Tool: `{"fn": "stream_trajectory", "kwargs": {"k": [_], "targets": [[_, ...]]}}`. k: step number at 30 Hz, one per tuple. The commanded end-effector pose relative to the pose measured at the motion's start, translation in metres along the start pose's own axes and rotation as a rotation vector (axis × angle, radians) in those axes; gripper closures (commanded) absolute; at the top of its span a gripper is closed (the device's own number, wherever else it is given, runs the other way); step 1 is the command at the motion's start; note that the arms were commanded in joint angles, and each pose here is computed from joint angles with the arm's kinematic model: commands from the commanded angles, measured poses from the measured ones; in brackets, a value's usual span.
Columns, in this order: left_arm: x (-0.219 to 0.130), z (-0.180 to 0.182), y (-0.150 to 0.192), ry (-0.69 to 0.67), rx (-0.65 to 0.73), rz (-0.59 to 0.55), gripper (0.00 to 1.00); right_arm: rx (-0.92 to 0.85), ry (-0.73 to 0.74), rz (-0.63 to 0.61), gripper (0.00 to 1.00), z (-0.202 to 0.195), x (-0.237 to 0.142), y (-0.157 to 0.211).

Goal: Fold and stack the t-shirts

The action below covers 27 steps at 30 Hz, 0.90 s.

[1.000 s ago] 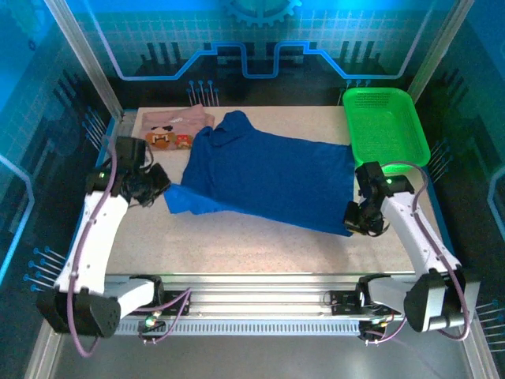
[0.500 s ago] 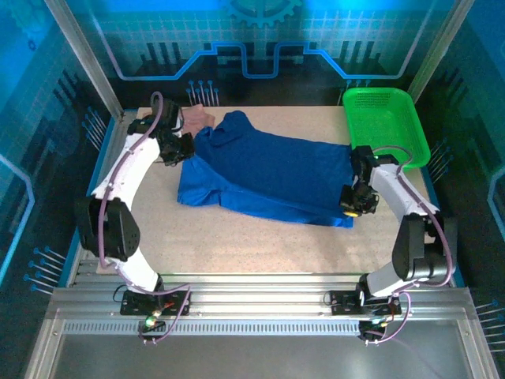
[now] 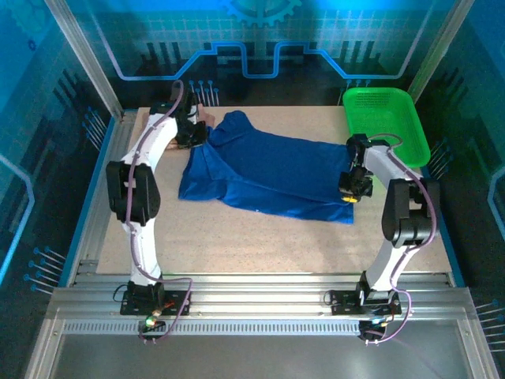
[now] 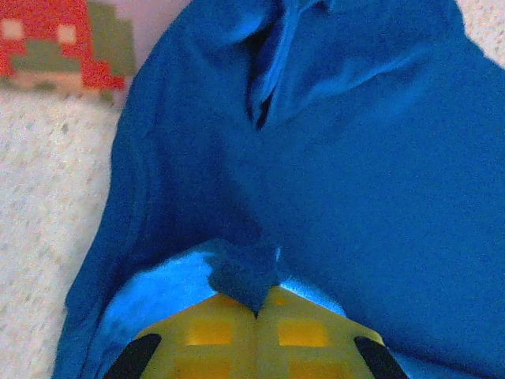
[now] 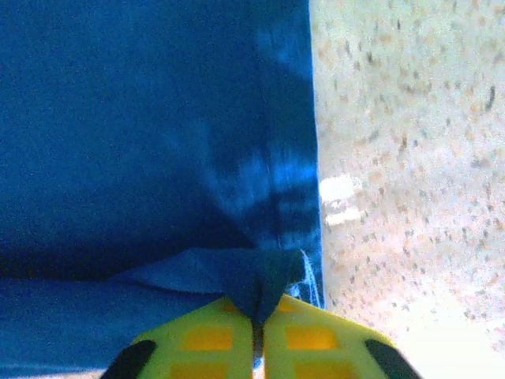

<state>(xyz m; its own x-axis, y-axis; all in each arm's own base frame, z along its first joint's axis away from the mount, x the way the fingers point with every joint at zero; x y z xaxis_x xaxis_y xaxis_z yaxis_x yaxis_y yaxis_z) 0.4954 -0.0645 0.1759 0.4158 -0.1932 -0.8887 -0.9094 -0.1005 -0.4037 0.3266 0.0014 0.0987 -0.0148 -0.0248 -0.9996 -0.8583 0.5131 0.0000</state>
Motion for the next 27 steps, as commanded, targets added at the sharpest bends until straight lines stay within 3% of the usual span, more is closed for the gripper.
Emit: {"fn": "stream_trajectory", "kwargs": {"k": [1, 2, 4, 7, 12, 18, 27], "targets": [[-0.006, -0.019, -0.027, 0.102, 0.015, -0.071, 0.90, 0.018, -0.005, -0.053, 0.74, 0.003, -0.004, -0.027], [-0.008, -0.021, -0.031, 0.121, 0.007, -0.085, 0.82, 0.025, -0.016, -0.062, 0.65, 0.005, -0.006, -0.031], [-0.016, -0.026, -0.036, 0.159, -0.015, -0.111, 0.36, 0.036, -0.035, -0.099, 0.40, 0.005, -0.017, -0.038], [-0.038, -0.024, -0.028, 0.179, -0.076, -0.108, 0.07, 0.037, -0.077, -0.152, 0.27, 0.000, -0.043, -0.032], [-0.073, 0.007, 0.033, 0.170, -0.209, -0.071, 0.01, 0.055, -0.173, -0.132, 0.21, -0.016, -0.072, 0.020], [-0.059, 0.052, 0.112, 0.149, -0.358, 0.036, 0.03, 0.130, -0.254, -0.045, 0.20, -0.035, -0.054, 0.079], [0.005, 0.067, 0.124, 0.170, -0.389, 0.102, 0.16, 0.177, -0.185, 0.016, 0.22, -0.039, 0.003, 0.070]]}}
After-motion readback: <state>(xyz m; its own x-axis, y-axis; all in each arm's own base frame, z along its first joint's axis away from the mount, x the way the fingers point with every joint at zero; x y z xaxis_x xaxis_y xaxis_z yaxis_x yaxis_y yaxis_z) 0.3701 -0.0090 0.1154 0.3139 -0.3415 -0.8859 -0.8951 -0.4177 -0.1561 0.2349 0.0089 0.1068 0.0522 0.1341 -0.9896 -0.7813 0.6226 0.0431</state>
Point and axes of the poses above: each hand's point on the last joint's axis, 136 mm out from that joint toward the fingers, its own x axis out along the fingers, its own z axis along the line the jaws close on, y = z × x, the point moved 4 cm from there along -x, back along the fingers, and after that the axes turned 11 degrees about x, right-handed, at the moved point
